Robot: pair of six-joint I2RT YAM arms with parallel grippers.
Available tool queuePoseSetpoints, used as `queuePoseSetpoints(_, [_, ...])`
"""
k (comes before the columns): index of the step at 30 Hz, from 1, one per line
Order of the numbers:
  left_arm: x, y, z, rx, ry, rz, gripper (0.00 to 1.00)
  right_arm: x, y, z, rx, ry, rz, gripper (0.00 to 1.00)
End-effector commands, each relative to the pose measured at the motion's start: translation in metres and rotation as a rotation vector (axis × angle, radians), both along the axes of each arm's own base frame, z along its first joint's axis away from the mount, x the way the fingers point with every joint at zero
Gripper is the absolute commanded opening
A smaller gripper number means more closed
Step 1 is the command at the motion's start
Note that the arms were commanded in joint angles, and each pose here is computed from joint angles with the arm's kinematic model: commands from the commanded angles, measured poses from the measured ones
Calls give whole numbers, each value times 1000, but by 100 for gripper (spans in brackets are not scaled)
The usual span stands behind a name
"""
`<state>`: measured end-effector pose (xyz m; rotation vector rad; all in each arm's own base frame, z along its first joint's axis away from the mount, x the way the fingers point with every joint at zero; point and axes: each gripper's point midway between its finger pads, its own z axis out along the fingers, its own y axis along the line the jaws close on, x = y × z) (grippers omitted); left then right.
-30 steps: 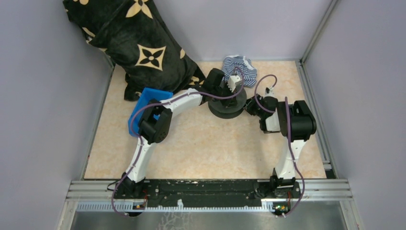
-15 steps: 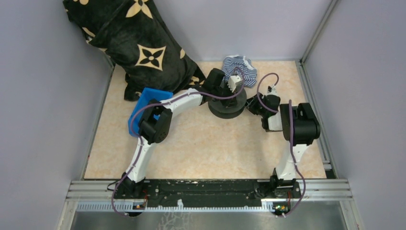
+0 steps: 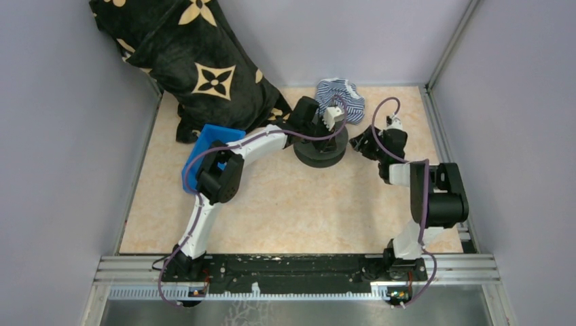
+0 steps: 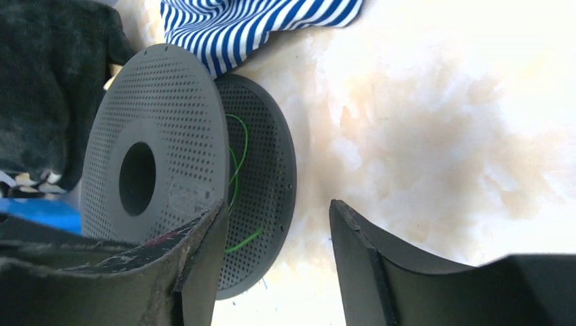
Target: Wrap the cables
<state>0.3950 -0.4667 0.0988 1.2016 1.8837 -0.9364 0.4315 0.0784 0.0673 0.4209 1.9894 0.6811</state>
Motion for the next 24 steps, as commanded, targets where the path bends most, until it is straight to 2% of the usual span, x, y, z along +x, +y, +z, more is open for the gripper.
queuePoseSetpoints(1, [5,5,29,-9,-37,17,35,-4,-17,37,-159,-69,11,61])
queuePoseSetpoints(8, [8,8,55,-43,-75,23,53,-11,-38,81,-336,-110,-7,68])
queuePoseSetpoints(15, [12,16,91,-82,-112,40,72,-18,-55,119,-482,-77,0,78])
queuePoseSetpoints(22, [39,87,132,-99,-154,236,93,-34,-76,157,-663,-45,8,98])
queuePoseSetpoints(24, [50,120,144,-97,-199,332,99,-40,-82,161,-694,-38,-4,99])
